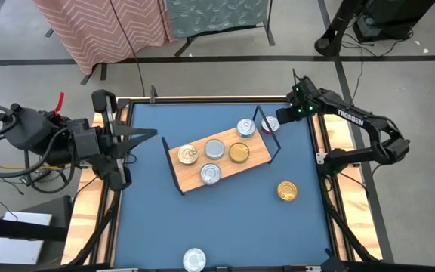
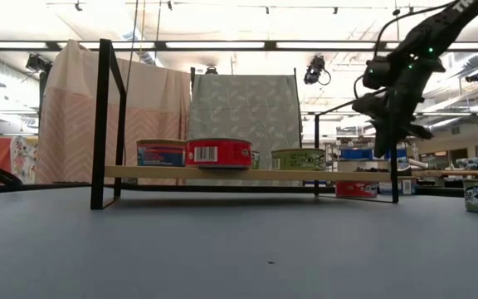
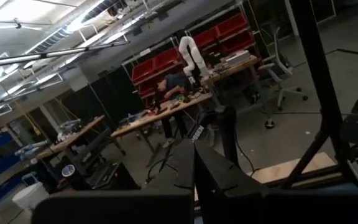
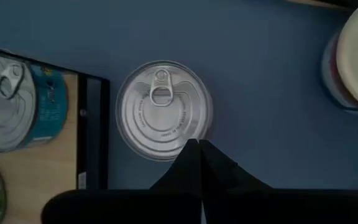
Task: Stack canned seafood by type on shelf
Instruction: Stack the red tuna can on top of the red tuna can on the shelf
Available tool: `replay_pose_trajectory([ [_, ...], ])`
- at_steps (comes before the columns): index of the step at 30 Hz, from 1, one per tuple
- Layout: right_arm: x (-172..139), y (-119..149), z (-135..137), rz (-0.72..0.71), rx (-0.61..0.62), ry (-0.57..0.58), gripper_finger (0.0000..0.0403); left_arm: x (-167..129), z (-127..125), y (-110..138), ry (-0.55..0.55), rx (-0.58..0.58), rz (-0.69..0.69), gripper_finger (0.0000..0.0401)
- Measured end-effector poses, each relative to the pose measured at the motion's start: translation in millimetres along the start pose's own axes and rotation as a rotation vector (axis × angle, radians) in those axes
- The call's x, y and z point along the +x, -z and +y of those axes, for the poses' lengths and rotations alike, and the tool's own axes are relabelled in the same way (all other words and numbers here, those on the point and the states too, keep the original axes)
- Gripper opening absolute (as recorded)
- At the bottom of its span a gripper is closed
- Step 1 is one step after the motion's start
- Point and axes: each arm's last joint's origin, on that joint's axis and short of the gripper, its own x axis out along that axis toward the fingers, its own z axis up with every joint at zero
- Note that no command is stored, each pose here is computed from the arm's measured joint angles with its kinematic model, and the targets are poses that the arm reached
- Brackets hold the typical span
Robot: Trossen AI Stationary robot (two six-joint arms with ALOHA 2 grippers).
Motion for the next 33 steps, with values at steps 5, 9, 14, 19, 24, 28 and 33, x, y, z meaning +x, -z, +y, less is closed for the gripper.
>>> replay_pose_trajectory([
  [5,7.9,6.1,-4.0,0.017,0.018,-0.055,0.0,4.5,-3.1,-1.9,-0.013,0.031,-0.011,0.0006],
  [9,18.0,15.7,-7.4,0.043,0.048,-0.097,0.0,10.4,-4.4,-0.9,-0.029,0.055,-0.004,0.0006],
  [14,24.4,19.4,-9.6,0.028,0.072,-0.12,0.0,14.0,-0.4,0.9,-0.054,0.056,0.007,0.0006],
  [19,32.9,20.2,-9.1,0.035,0.101,-0.153,0.0,16.4,1.8,2.2,-0.069,0.058,0.015,0.0006],
  [24,47.1,19.4,-6.7,0.069,0.109,-0.146,0.0,16.7,2.1,2.5,-0.071,0.059,0.016,0.0006],
  [28,58.0,20.6,-3.3,0.105,0.094,-0.122,0.0,16.7,2.1,2.5,-0.071,0.056,0.016,0.0006],
  [33,57.6,21.7,-1.7,0.097,0.08,-0.087,0.0,16.7,2.1,2.5,-0.071,0.056,0.016,0.0006],
])
